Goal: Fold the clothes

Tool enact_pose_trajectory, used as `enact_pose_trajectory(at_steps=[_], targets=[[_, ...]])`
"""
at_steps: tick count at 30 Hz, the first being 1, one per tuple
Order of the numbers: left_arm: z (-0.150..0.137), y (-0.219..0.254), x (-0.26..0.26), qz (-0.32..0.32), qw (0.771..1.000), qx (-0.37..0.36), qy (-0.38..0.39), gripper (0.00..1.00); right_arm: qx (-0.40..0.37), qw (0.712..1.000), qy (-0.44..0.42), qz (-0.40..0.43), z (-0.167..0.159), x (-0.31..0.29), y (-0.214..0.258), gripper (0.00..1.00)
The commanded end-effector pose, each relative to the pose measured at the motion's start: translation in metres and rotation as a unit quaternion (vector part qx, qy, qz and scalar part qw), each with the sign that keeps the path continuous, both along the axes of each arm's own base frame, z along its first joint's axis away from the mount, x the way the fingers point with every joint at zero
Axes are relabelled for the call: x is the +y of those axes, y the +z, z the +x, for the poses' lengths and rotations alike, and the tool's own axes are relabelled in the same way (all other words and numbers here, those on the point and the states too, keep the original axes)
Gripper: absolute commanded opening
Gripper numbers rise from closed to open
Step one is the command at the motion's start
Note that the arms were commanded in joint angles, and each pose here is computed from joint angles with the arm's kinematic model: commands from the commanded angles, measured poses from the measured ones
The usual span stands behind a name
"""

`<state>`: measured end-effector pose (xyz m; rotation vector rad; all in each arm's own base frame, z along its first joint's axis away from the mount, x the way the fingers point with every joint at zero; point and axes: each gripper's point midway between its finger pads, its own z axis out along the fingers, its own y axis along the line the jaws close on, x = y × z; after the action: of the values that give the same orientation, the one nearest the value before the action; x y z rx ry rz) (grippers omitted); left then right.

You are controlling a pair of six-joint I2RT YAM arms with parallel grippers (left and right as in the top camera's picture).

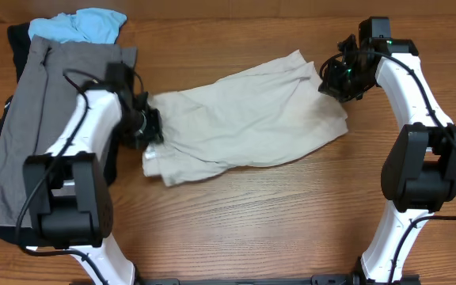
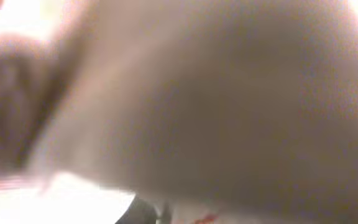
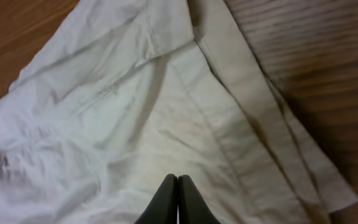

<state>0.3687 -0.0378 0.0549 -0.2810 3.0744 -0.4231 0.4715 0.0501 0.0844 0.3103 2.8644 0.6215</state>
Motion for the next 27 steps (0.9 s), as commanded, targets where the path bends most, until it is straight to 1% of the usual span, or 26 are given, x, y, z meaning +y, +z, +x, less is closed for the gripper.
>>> enact_pose_trajectory(at_steps=[1, 3, 6, 11, 14, 21, 22, 27], targets=[[0.037, 0.058, 0.011, 0.019, 0.993, -0.098, -0.059, 0.04, -0.030, 0.999, 0.008, 0.016, 0.002, 0.008, 0.033, 0.04], [0.051, 0.075, 0.012, 0.026, 0.988, -0.130, -0.075, 0.04, -0.025, 0.999, 0.016, 0.031, -0.002, 0.012, 0.034, 0.04], [0.063, 0.083, 0.012, 0.030, 0.984, -0.156, -0.081, 0.04, -0.028, 0.998, 0.028, 0.044, -0.003, 0.018, 0.037, 0.04], [0.070, 0.075, 0.012, 0.031, 0.983, -0.159, -0.081, 0.04, -0.020, 0.998, 0.040, 0.046, -0.008, 0.027, 0.033, 0.04], [0.074, 0.075, 0.013, 0.029, 0.982, -0.166, -0.079, 0.04, -0.017, 0.998, 0.043, 0.045, -0.010, 0.029, 0.021, 0.04], [0.083, 0.094, 0.012, 0.027, 0.979, -0.185, -0.078, 0.04, -0.026, 0.998, 0.049, 0.043, -0.011, 0.028, -0.015, 0.04], [0.084, 0.098, 0.010, 0.021, 0.979, -0.188, -0.079, 0.04, -0.027, 0.998, 0.048, 0.043, -0.012, 0.028, -0.018, 0.04], [0.087, 0.110, -0.029, -0.050, 0.974, -0.203, -0.087, 0.04, -0.025, 0.998, 0.039, 0.034, -0.015, 0.024, -0.037, 0.04]])
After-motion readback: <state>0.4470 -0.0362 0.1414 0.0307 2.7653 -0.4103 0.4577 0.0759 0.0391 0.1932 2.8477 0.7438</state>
